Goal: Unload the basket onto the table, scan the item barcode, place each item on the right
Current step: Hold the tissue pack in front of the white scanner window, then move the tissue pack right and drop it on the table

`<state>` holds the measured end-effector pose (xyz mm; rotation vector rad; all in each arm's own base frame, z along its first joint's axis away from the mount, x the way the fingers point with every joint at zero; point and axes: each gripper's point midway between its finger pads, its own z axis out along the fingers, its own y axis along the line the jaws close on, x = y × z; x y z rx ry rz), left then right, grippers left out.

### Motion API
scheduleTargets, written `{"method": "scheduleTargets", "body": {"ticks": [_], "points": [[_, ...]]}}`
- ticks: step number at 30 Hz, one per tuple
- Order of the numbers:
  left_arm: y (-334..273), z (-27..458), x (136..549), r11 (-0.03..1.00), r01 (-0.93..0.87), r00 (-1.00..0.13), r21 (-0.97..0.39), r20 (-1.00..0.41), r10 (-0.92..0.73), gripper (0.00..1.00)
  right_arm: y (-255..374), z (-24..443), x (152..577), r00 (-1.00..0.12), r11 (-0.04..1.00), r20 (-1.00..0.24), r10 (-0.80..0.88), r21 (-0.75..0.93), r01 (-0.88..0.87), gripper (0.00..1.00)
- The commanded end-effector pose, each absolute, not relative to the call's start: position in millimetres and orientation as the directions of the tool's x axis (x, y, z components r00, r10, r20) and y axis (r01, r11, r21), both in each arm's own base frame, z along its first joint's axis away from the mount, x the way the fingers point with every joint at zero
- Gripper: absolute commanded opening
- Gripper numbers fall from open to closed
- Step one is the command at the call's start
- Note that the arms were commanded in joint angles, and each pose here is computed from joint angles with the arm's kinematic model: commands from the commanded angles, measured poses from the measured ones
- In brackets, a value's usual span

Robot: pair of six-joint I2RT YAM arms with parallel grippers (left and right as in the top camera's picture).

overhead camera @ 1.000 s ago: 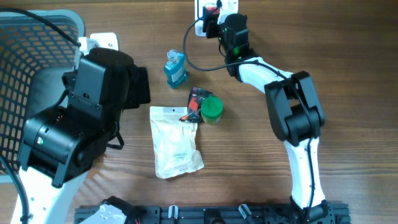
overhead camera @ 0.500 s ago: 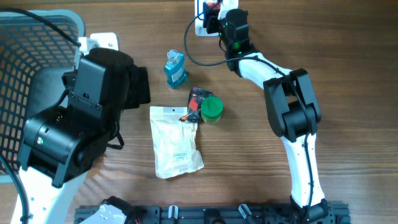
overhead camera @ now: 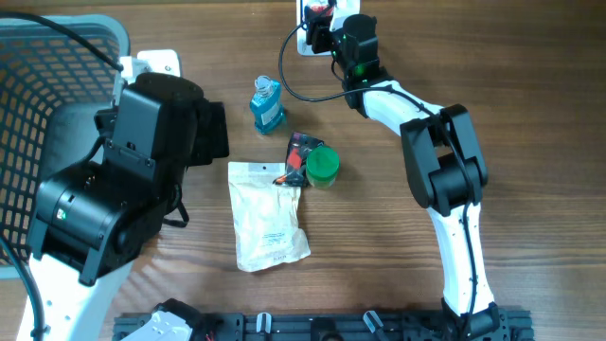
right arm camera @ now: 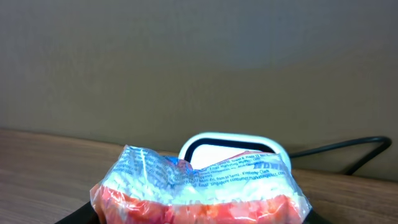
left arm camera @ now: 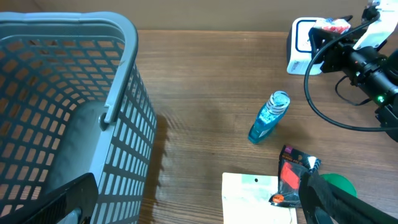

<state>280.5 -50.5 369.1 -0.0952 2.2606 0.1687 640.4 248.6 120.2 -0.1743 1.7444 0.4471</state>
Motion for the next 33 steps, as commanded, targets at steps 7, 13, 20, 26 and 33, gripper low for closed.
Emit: {"method": "scheduleTargets", "body": {"ticks": [7, 13, 20, 26, 33], "points": [[-49, 371, 281, 0.987, -0.143, -0.633, 0.076, -0.773, -0.032, 1.0, 255, 130, 633, -0.301, 0.909, -0.949, 0.099, 0.209, -0.361, 0.58], [-49, 371, 281, 0.987, -0.143, -0.633, 0.076, -0.773, -0.032, 1.0, 235, 219, 618, -0.246, 0.939, -0.967, 0.073, 0.149, -0.31, 0.54], [-49, 371, 281, 0.987, -0.143, -0.633, 0.076, -0.773, -0.032, 1.0, 139, 289, 574, -0.317, 0.998, -0.947, 0.055, 0.043, 0.046, 0.54], [-49, 371, 281, 0.987, -0.143, -0.633, 0.076, -0.773, -0.032, 1.0, 20, 273, 527, -0.471, 0.918, -0.865, 0.173, -0.031, 0.394, 0.54], [-49, 371, 281, 0.987, -0.143, -0.633, 0.076, -0.773, -0.032, 1.0, -108, 227, 492, -0.514, 0.775, -0.761, 0.395, -0.024, 0.631, 0.54]]}}
